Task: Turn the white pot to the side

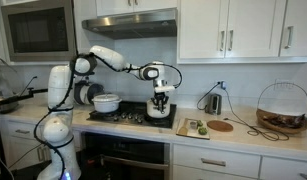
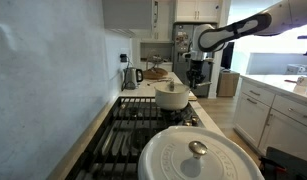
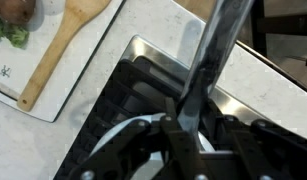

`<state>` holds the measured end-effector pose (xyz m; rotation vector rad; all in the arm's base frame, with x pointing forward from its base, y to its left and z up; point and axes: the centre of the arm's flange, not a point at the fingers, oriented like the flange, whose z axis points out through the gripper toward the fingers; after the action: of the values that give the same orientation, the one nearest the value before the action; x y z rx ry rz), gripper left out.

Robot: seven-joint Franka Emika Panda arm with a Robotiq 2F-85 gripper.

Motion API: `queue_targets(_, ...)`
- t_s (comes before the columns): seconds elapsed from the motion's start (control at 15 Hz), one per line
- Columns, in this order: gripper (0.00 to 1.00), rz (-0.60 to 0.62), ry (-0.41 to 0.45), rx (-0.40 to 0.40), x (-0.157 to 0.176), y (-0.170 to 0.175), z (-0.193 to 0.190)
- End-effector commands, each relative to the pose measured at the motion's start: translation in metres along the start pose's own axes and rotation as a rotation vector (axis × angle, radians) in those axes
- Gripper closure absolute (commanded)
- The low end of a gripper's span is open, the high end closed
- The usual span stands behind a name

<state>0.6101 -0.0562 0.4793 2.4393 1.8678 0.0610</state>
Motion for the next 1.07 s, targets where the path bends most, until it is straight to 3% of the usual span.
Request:
queue_targets(0.0,0.92,0.001,-0.012,-0.008,0.008,-0.010,0.002)
queue_targets(1.0,0.93,0.208,-0.022,-0.014,0.007,-0.028,-0.008)
